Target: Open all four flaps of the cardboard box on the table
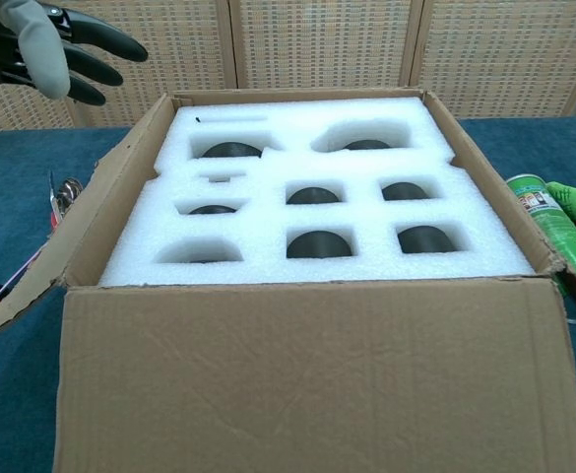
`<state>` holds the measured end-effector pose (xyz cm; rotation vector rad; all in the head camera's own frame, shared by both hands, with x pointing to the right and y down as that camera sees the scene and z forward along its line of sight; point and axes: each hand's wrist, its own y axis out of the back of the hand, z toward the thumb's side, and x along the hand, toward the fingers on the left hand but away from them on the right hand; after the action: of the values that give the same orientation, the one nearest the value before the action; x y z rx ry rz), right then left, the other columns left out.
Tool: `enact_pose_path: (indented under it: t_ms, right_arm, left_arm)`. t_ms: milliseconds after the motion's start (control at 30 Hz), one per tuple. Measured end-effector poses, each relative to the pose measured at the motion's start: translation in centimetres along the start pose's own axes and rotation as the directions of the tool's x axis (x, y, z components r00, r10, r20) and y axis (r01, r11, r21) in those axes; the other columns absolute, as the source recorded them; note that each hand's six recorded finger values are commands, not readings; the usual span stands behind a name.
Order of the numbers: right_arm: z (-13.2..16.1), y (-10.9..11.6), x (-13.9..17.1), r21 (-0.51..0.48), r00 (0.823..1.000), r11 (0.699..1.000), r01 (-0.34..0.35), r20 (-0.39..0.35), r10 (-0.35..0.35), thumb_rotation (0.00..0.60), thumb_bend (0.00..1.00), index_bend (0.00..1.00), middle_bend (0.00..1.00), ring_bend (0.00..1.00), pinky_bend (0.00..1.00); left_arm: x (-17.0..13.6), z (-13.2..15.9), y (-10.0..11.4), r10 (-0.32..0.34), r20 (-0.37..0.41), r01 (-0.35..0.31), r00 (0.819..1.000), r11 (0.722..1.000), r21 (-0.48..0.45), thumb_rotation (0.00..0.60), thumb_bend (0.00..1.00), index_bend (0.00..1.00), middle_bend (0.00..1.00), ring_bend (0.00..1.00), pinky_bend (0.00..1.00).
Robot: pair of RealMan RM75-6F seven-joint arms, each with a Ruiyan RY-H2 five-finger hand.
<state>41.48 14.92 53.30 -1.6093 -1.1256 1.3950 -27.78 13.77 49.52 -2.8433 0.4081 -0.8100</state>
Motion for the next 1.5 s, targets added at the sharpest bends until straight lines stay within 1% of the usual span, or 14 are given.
enact_pose_path:
  t_ms: [100, 233, 333, 433, 533, 633, 833, 867, 933, 967, 1067, 1167, 1267, 1500]
  right_arm:
    - [-0.1, -0.1, 0.0, 0.001, 1.000, 1.000, -0.001, 0.004, 0.001, 0.600, 0.93, 0.14, 0.07, 0.00, 0.00]
    - [-0.5, -0.2, -0.1, 0.004, 1.000, 1.000, 0.001, 0.015, -0.002, 0.600, 0.93, 0.14, 0.07, 0.00, 0.00]
    - [-0.8, -0.3, -0.2, 0.006, 1.000, 1.000, 0.005, 0.026, -0.005, 0.600, 0.93, 0.14, 0.07, 0.00, 0.00]
    - [-1.0, -0.6, -0.1, 0.006, 0.999, 1.000, 0.004, 0.038, -0.004, 0.600, 0.93, 0.14, 0.07, 0.00, 0.00]
    - [-1.3, -0.9, -0.1, 0.009, 0.999, 1.000, 0.004, 0.050, -0.004, 0.600, 0.93, 0.14, 0.07, 0.00, 0.00]
    - [-1.4, -1.2, -0.1, 0.017, 0.998, 1.000, -0.002, 0.055, 0.001, 0.600, 0.93, 0.14, 0.07, 0.00, 0.00]
    - [-1.4, -1.3, 0.0, 0.027, 0.998, 1.000, -0.001, 0.056, 0.000, 0.600, 0.93, 0.14, 0.07, 0.00, 0.00]
    - [-1.4, -1.3, 0.0, 0.028, 0.998, 1.000, -0.002, 0.056, 0.000, 0.600, 0.93, 0.14, 0.07, 0.00, 0.00]
    - [-1.3, -1.4, 0.0, 0.032, 0.999, 0.999, -0.002, 0.054, 0.000, 0.600, 0.93, 0.14, 0.07, 0.00, 0.00]
    - [-1.2, -1.4, 0.0, 0.034, 0.999, 0.999, -0.001, 0.052, -0.001, 0.600, 0.93, 0.14, 0.07, 0.00, 0.00]
    - [-1.0, -1.3, 0.1, 0.036, 0.999, 0.999, 0.003, 0.050, -0.004, 0.600, 0.93, 0.14, 0.07, 0.00, 0.00]
    - [-0.8, -1.4, 0.2, 0.038, 0.999, 0.999, 0.002, 0.048, -0.004, 0.600, 0.93, 0.14, 0.07, 0.00, 0.00]
    - [-0.8, -1.5, 0.2, 0.040, 0.999, 0.999, 0.000, 0.051, -0.002, 0.600, 0.93, 0.14, 0.07, 0.00, 0.00]
    - [-1.1, -1.4, 0.6, 0.049, 0.998, 0.999, 0.006, 0.061, -0.009, 0.600, 0.93, 0.14, 0.07, 0.00, 0.00]
  left_arm:
    - [-0.4, -1.0, 0.6, 0.079, -0.050, -0.076, 0.996, 0.995, 0.064, 0.397, 0.27, 0.33, 0.00, 0.00, 0.00]
    - [-1.0, -2.2, 1.4, 0.170, -0.104, -0.154, 0.980, 0.977, 0.150, 0.462, 0.27, 0.30, 0.00, 0.00, 0.00]
    - [-1.5, -3.0, 1.9, 0.238, -0.136, -0.201, 0.962, 0.950, 0.238, 0.476, 0.27, 0.29, 0.00, 0.00, 0.00]
    - [-2.0, -3.9, 2.2, 0.309, -0.169, -0.242, 0.936, 0.912, 0.331, 0.488, 0.27, 0.28, 0.00, 0.00, 0.00]
    - [-2.6, -5.0, 2.4, 0.387, -0.202, -0.280, 0.900, 0.867, 0.413, 0.497, 0.27, 0.27, 0.00, 0.00, 0.00]
    - [-3.4, -6.1, 2.6, 0.469, -0.236, -0.317, 0.851, 0.817, 0.481, 0.499, 0.27, 0.26, 0.00, 0.00, 0.00]
    - [-5.3, -7.9, 2.3, 0.619, -0.271, -0.390, 0.737, 0.717, 0.578, 0.499, 0.26, 0.22, 0.00, 0.00, 0.00]
    - [-5.6, -8.1, 2.2, 0.646, -0.272, -0.410, 0.713, 0.699, 0.587, 0.499, 0.26, 0.22, 0.00, 0.00, 0.00]
    - [-6.2, -8.5, 2.0, 0.683, -0.270, -0.439, 0.679, 0.673, 0.596, 0.501, 0.25, 0.22, 0.00, 0.00, 0.00]
    - [-6.5, -8.7, 1.9, 0.705, -0.268, -0.461, 0.657, 0.656, 0.597, 0.501, 0.25, 0.22, 0.00, 0.00, 0.00]
    - [-7.3, -9.1, 1.8, 0.750, -0.263, -0.515, 0.607, 0.623, 0.589, 0.500, 0.25, 0.22, 0.00, 0.00, 0.00]
    - [-8.2, -9.5, 1.5, 0.778, -0.262, -0.547, 0.571, 0.598, 0.585, 0.501, 0.25, 0.22, 0.00, 0.00, 0.00]
    - [-8.8, -9.9, 0.9, 0.796, -0.264, -0.567, 0.545, 0.582, 0.583, 0.501, 0.25, 0.22, 0.00, 0.00, 0.00]
    - [-10.3, -10.6, 0.0, 0.821, -0.288, -0.595, 0.493, 0.560, 0.576, 0.501, 0.25, 0.22, 0.00, 0.00, 0.00]
